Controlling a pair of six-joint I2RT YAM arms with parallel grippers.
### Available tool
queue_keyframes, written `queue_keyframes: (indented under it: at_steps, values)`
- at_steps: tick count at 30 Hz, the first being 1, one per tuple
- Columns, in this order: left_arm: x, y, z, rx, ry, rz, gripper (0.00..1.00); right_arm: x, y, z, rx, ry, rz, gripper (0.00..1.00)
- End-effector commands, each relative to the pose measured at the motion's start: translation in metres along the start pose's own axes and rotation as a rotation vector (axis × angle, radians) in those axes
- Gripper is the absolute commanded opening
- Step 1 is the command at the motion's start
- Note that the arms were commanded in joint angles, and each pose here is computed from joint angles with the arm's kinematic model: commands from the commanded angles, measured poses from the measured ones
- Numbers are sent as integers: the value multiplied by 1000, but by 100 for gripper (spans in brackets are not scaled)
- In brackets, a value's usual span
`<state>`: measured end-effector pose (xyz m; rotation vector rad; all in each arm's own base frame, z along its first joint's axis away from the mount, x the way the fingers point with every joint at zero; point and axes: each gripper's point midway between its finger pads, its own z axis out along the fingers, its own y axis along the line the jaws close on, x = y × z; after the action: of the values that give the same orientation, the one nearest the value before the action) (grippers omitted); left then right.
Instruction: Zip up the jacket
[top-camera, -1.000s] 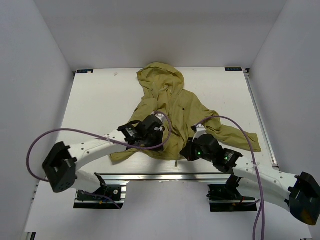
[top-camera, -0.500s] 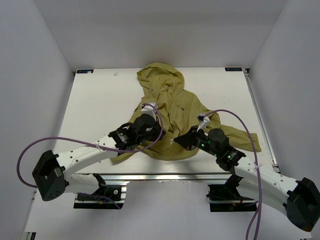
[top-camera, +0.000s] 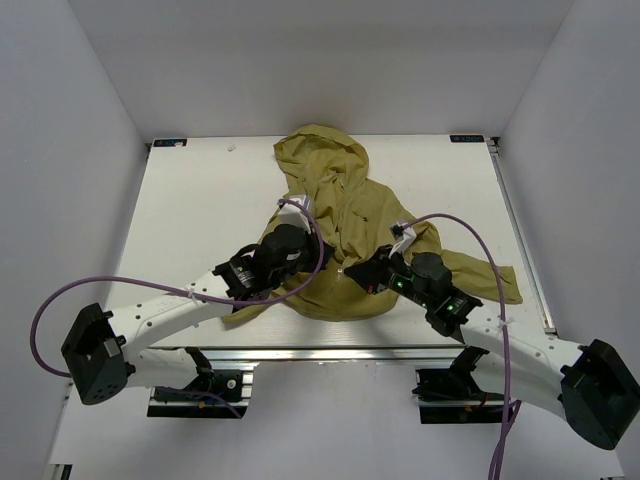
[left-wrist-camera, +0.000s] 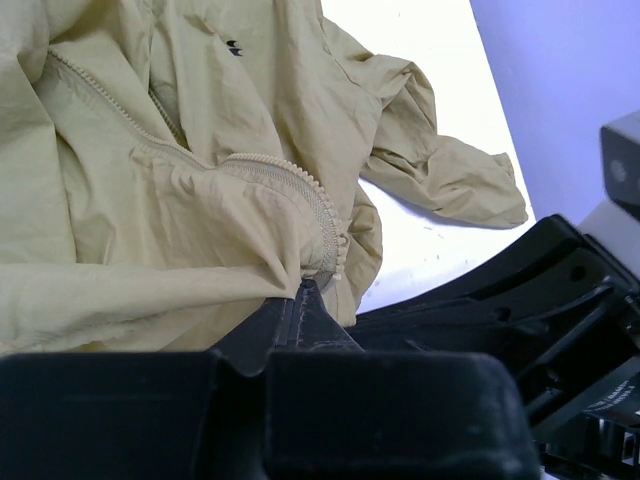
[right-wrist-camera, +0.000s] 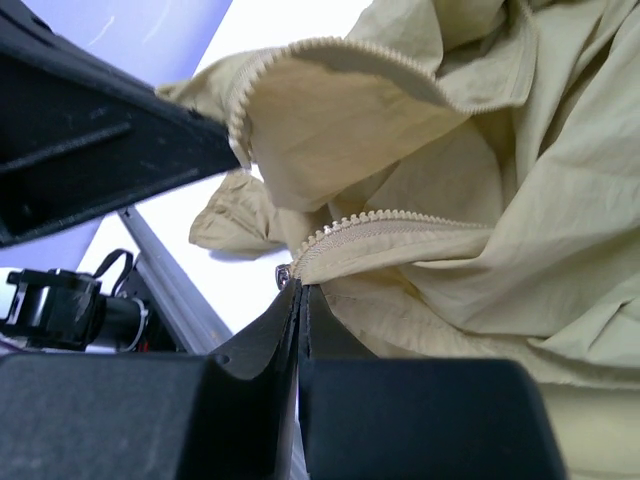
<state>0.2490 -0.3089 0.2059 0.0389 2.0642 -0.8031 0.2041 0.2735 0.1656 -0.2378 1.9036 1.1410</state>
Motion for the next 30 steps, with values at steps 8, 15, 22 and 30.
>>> queue_keyframes:
  at_steps: [8,15,22,30]
  values:
    - [-7,-5,-1,17,-22,38,0,-57,24,10,-38,-160,-96,0]
    - [-4,-5,-3,32,-15,29,0,-63,22,18,-18,-165,-119,0]
    - [2,-2,-1,22,6,40,0,-69,26,19,-27,-181,-128,0]
    - [1,-1,0,11,2,43,0,-68,28,17,-35,-170,-137,0]
